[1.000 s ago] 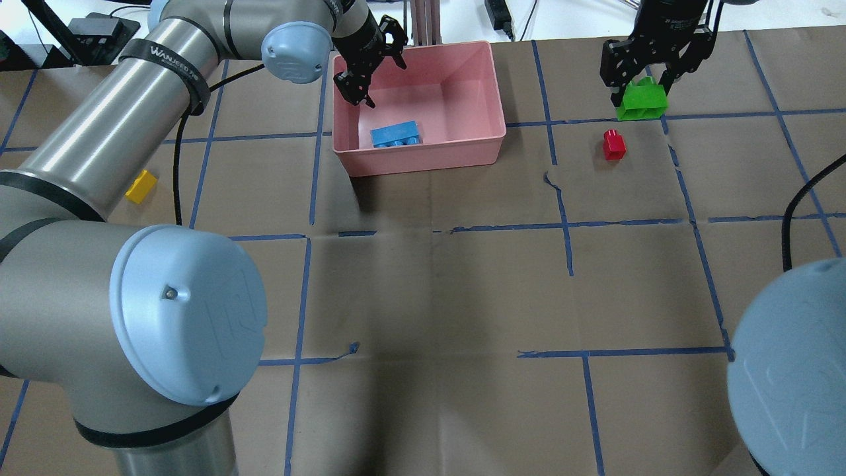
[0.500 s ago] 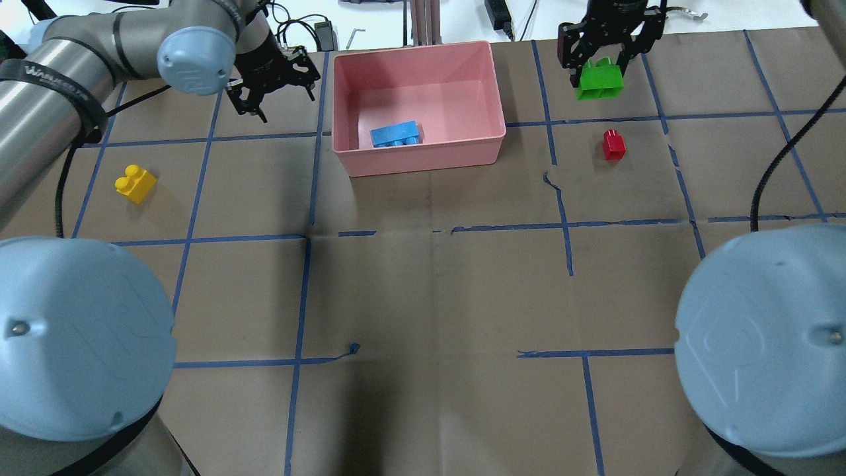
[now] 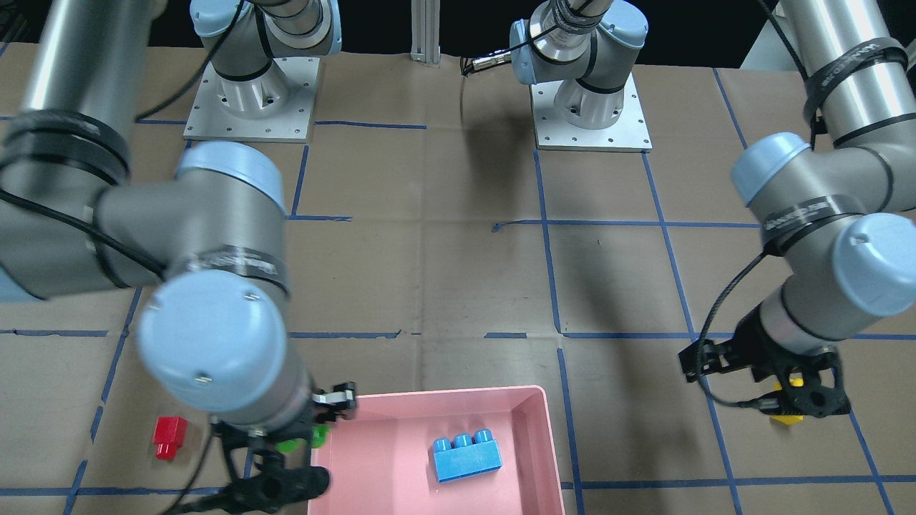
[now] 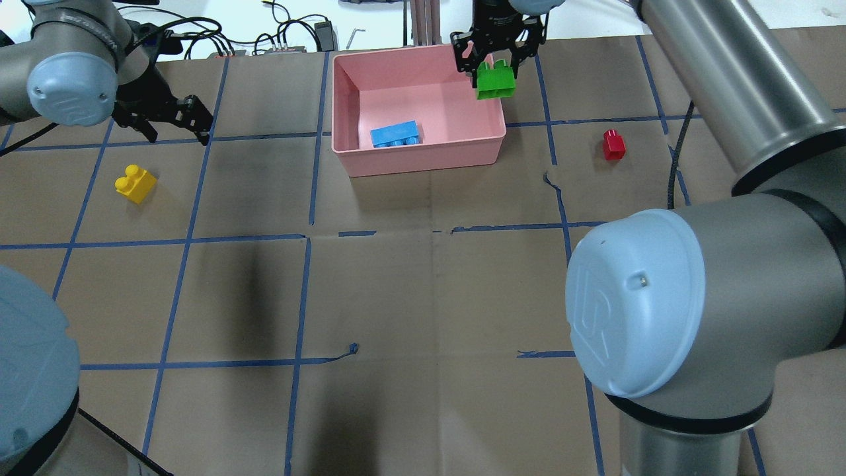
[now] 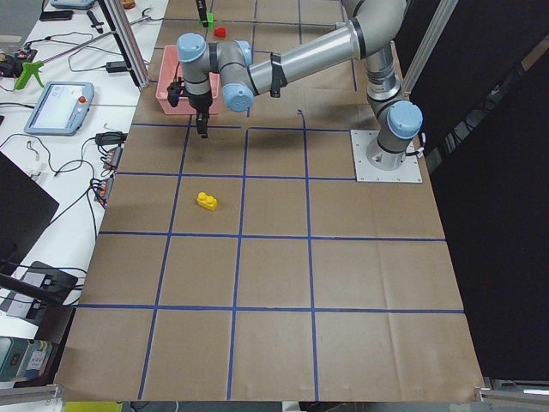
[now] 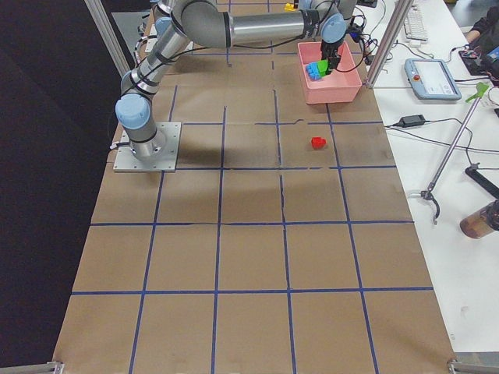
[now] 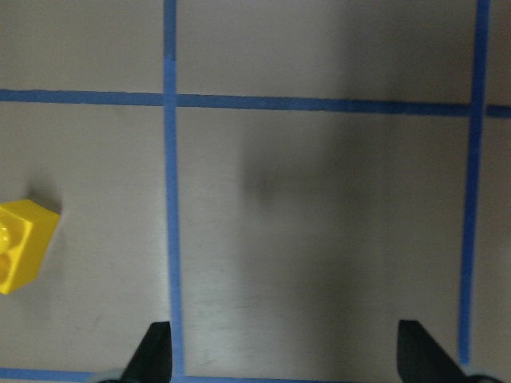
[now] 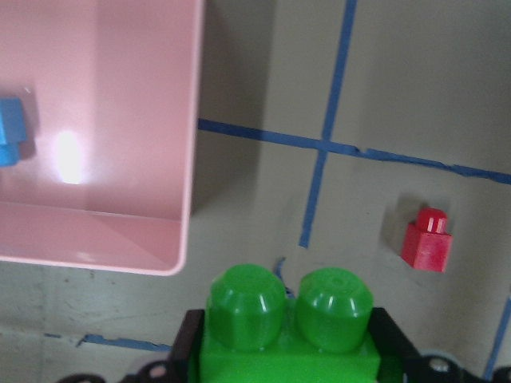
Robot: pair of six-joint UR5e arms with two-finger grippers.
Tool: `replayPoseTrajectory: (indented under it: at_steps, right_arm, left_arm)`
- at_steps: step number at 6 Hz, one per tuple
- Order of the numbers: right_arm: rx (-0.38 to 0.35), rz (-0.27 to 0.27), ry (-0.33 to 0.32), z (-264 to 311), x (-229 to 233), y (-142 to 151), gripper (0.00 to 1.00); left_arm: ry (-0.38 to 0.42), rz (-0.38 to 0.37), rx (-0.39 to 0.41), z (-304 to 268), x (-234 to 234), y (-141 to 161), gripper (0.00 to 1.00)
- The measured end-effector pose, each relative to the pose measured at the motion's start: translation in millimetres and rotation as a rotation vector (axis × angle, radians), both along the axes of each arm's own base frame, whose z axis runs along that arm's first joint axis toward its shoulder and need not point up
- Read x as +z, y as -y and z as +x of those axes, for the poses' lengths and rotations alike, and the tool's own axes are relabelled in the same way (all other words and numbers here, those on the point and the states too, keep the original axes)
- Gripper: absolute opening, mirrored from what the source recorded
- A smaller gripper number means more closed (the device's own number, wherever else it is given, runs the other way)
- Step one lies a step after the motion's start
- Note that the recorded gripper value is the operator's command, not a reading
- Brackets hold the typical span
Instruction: Put all blocks into box
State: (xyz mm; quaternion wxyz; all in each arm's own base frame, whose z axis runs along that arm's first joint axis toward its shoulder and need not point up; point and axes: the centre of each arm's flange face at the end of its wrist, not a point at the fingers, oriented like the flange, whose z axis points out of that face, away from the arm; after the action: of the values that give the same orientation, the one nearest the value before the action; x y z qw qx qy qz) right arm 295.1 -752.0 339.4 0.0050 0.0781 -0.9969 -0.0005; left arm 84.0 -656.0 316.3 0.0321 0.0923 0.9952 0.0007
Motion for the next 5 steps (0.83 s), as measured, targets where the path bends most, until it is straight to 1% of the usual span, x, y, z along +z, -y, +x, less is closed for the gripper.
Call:
replayPoseTrajectory:
  at_steps: [1, 2, 3, 4, 5]
  right_arm:
    - [-0.018, -0.018, 0.038, 29, -29, 5, 0.77]
    - [-0.035, -0.027, 0.053, 45, -47, 7, 0.99]
    - [-0.055, -0.031, 0.058, 49, -51, 7, 1.0]
    - [-0.069, -0.038, 0.059, 50, -46, 6, 1.0]
    - [-0.074, -0.052, 0.058, 48, -29, 3, 1.0]
  left_arm:
    - [0.001, 0.018, -0.131, 55, -12, -11, 0.96]
    - [0.013, 0.007, -0.255, 97, -27, -15, 0.96]
    - [0.002, -0.02, -0.344, 115, -45, -11, 0.96]
    - [-0.035, -0.043, -0.411, 120, -70, -5, 0.96]
    - [-0.055, -0.046, -0.471, 122, -90, -1, 0.96]
